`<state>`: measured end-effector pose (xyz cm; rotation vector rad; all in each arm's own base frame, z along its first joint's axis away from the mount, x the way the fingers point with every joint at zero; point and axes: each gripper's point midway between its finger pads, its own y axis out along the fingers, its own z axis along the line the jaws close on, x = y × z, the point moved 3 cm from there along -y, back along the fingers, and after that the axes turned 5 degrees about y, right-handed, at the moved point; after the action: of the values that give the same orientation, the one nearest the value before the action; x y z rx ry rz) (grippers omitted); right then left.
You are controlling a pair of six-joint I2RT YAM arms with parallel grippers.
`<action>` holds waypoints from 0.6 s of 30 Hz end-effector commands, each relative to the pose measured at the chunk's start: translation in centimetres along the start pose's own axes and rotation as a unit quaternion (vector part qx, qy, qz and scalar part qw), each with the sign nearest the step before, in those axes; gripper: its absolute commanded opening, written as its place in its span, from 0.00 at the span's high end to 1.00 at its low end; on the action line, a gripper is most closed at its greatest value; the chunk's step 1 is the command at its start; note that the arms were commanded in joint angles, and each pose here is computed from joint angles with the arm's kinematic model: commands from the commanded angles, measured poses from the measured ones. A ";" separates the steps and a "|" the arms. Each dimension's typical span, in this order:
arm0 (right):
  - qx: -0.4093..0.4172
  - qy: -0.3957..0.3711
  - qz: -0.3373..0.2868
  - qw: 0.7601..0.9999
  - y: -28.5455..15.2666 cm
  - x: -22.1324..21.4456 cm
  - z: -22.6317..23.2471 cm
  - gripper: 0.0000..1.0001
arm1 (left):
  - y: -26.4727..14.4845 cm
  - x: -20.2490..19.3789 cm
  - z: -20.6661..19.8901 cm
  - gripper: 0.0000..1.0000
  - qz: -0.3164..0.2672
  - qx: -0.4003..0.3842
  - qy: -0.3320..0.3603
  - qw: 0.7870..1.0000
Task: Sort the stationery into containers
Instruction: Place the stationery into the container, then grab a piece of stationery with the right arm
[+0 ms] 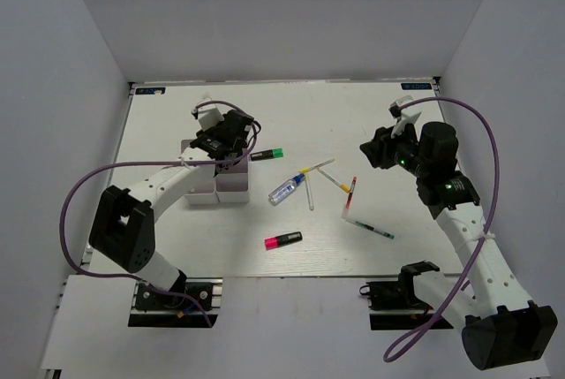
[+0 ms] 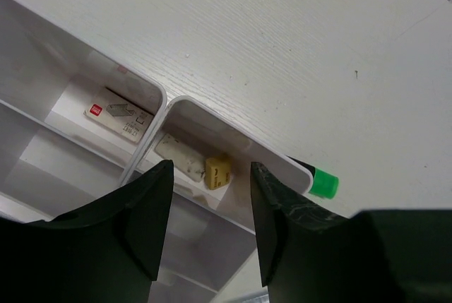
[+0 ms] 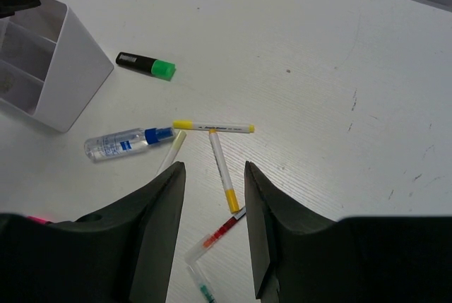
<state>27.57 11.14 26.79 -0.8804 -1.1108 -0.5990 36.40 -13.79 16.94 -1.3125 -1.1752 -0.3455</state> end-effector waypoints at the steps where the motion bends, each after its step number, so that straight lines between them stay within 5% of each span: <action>1: 0.020 -0.012 -0.013 1.000 -0.2 0.3 0.6 0.55 | -1.7 1.4 -0.2 0.42 -0.007 -0.026 -0.017 0.999; 9: 0.233 -0.107 0.042 0.966 -0.5 -2.6 5.2 0.34 | -8.0 4.1 -1.8 0.41 -0.009 -0.199 0.040 0.979; 13: 0.313 -0.200 0.047 0.927 0.0 -3.7 6.2 0.26 | -11.1 3.8 -1.4 0.15 -0.016 -0.313 0.116 0.943; 16: 0.358 -0.275 0.038 0.891 1.1 -5.3 6.4 0.24 | -13.9 3.4 -1.3 0.04 -0.023 -0.397 0.168 0.902; 18: 0.381 -0.314 0.041 0.869 2.2 -6.9 6.5 0.23 | -13.9 2.4 -0.2 0.00 -0.013 -0.389 0.186 0.902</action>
<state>24.02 16.37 21.02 -0.5455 -1.4666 0.1022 28.59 -16.37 26.70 -1.7572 -0.9003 -0.9464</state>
